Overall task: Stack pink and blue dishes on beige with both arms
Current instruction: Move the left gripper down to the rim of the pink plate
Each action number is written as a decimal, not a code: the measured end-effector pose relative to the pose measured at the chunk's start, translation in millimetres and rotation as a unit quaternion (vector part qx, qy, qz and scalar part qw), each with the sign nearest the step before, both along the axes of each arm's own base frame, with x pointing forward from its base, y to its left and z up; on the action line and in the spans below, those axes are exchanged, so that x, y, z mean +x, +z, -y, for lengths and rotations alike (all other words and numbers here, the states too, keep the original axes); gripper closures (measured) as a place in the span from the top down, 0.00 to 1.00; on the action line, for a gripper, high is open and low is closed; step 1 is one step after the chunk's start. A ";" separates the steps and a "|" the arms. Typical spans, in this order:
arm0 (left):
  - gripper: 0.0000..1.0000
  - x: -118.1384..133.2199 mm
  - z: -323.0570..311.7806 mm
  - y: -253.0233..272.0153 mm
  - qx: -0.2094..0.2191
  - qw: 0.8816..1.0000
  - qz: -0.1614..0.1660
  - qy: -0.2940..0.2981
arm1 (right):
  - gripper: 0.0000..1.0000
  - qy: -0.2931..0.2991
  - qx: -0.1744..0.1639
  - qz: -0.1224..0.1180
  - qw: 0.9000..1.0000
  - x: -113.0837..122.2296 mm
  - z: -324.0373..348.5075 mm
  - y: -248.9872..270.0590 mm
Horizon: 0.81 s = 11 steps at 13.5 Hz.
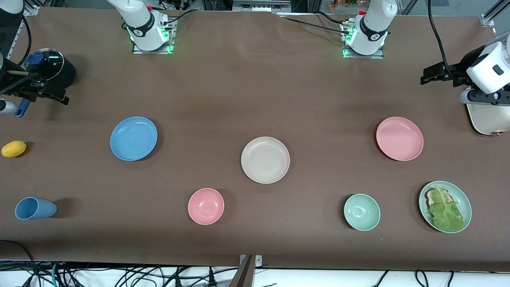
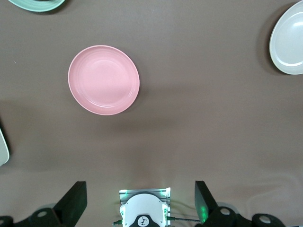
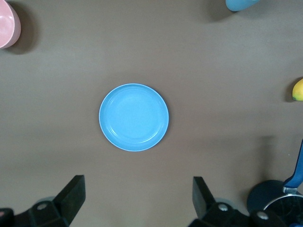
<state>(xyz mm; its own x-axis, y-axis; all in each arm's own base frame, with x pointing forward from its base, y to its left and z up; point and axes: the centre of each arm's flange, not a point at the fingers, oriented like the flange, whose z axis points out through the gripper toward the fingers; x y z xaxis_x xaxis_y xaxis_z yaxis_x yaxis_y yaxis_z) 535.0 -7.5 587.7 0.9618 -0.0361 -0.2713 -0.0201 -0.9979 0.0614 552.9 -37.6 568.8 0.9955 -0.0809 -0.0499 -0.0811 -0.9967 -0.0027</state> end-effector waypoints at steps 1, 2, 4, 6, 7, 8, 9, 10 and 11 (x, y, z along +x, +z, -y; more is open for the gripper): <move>1.00 3.7 0.4 -5.7 0.000 1.000 -0.005 0.000 | 1.00 0.000 0.000 0.000 1.000 0.0 0.0 0.0; 1.00 9.0 0.7 -15.8 0.001 1.000 -0.012 0.000 | 1.00 0.000 0.000 0.000 1.000 0.0 0.0 -0.1; 1.00 23.2 -0.9 -44.9 0.004 0.999 -0.034 0.003 | 1.00 0.000 0.000 0.000 1.000 -0.1 0.2 -0.2; 1.00 36.9 -2.9 -75.8 0.006 0.998 -0.056 0.005 | 1.00 -0.001 0.000 0.000 1.000 -0.1 0.8 -0.4; 1.00 42.3 -2.6 -89.8 0.007 0.998 -0.067 0.006 | 1.00 -0.002 0.000 0.000 1.000 -0.2 1.8 -0.4; 1.00 46.8 -2.5 -101.9 0.008 0.997 -0.077 0.006 | 1.00 -0.003 0.000 -0.001 1.000 -0.3 3.4 -0.6; 1.00 51.2 -3.5 -113.3 0.009 0.996 -0.085 0.007 | 1.00 -0.004 0.000 -0.001 1.000 -0.4 4.9 -0.7; 1.00 56.8 -6.9 -123.9 0.010 0.996 -0.088 0.010 | 1.00 -0.005 0.000 -0.001 1.000 -0.4 5.8 -0.8; 1.00 64.3 -15.0 -133.6 0.010 0.997 -0.081 0.015 | 1.00 -0.005 0.000 -0.001 1.000 -0.4 5.9 -0.9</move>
